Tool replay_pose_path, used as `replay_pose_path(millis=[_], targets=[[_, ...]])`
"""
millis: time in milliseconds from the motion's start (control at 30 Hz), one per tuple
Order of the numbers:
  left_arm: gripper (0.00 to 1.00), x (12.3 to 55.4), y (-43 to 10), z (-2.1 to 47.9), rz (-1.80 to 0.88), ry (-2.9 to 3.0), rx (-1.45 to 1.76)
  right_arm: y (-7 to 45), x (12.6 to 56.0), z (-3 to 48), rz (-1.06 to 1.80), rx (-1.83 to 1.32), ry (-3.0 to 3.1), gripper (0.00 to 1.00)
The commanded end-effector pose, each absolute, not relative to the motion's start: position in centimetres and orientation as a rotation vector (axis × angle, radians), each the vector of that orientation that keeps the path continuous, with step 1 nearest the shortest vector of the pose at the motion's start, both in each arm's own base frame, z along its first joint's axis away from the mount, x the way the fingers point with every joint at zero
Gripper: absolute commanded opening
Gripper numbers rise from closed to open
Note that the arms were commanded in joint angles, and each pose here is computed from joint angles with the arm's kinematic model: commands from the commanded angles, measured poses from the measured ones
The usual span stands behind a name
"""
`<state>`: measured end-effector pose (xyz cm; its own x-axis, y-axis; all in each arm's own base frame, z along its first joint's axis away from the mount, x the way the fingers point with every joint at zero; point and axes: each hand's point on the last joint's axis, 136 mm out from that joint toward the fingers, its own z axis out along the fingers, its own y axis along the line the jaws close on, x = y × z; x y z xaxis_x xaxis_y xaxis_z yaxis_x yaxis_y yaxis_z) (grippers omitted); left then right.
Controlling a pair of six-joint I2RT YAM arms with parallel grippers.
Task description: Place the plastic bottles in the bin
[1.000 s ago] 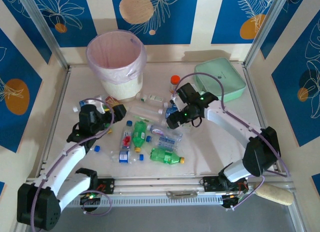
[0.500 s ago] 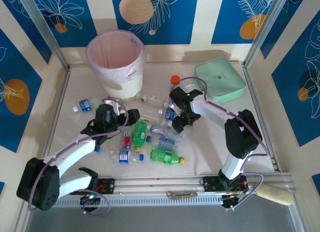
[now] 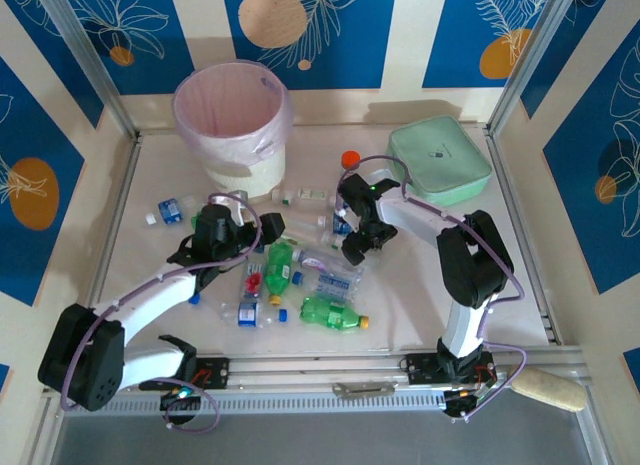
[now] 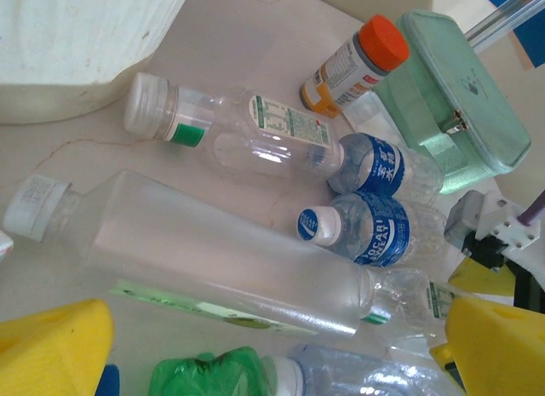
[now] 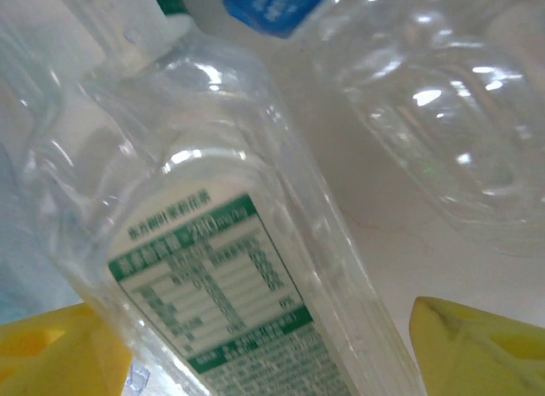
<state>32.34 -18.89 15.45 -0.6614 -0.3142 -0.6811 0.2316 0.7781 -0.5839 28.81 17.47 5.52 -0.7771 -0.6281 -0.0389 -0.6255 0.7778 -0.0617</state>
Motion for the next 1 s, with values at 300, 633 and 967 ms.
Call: replay_pose_path(millis=[300, 633, 967], targets=[[1.0, 32.6, -19.9, 16.8, -0.886, 2.097, -0.05, 19.7, 27.9, 3.3, 0.014, -1.114, 2.915, 0.86], [1.0, 32.8, -20.1, 16.5, -0.899, 2.097, -0.07, 20.4, 27.6, 4.7, 0.003, -1.145, 2.825, 0.6], [1.0, 32.5, -20.6, 16.3, -0.923, 2.099, -0.073, 21.1, 27.9, 7.0, 0.019, -1.157, 2.73, 0.48]])
